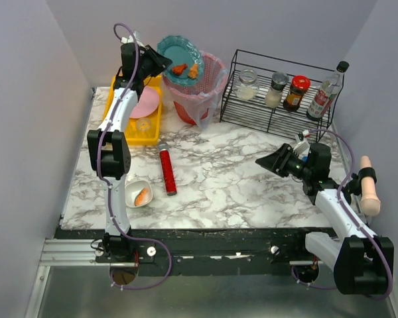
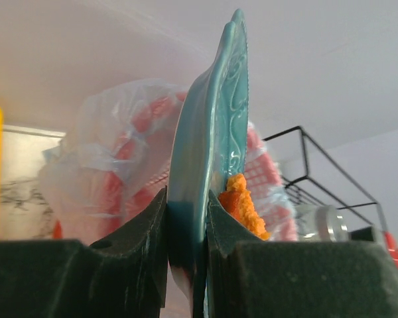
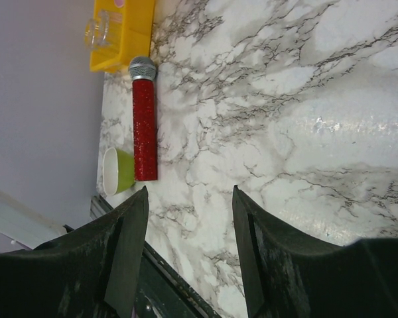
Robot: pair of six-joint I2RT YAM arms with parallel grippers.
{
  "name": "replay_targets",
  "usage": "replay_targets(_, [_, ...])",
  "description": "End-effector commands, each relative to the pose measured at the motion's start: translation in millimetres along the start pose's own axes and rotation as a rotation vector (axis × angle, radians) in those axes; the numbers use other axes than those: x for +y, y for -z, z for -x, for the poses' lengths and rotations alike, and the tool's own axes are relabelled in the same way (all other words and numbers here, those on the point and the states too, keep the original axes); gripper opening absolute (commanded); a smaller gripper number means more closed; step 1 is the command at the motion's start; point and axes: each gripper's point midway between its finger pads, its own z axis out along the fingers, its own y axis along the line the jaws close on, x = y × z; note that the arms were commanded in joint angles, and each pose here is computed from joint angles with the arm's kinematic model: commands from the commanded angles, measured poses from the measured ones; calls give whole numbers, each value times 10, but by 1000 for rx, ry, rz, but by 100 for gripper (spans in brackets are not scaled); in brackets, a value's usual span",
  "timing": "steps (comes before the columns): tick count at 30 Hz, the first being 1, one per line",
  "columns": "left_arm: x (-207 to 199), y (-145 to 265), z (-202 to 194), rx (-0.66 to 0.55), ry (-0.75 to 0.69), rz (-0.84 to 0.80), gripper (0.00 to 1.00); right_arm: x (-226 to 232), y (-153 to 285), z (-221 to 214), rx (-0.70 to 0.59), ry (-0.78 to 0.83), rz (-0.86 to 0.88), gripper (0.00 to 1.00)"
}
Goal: Clear the kitchen counter
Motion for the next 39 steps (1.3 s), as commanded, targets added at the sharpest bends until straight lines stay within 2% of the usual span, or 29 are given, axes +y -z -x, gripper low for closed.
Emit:
replay_targets(1, [-700,201,526,-204,-252,-51,0,-77,3,-35,6,-9,-23,62])
replay_targets(9, [-939,238,520,-297,-495,50,0,-96,6,-52,7,-6,-28,61])
replay_targets(20, [-1346,497,566,-423,-727,121,0,-117,-5,-70,17,-9,-30,62])
replay_targets(23, [-1404,571,613,-448,-753,143,0,-117,-7,-79,21,-11,-30,62])
replay_targets(28, [-1518,738,734,-487,-735,138,0,-124,-8,-78,20,-10,-30,62])
replay_targets(34, [-1814,1193,1113,-538,-512,-53,0,-155,-17,-97,26,-15,-37,61])
replay_targets(39, [-1563,1578,1442,-567,-412,-73,0,-169,-36,-108,33,-17,-35,61])
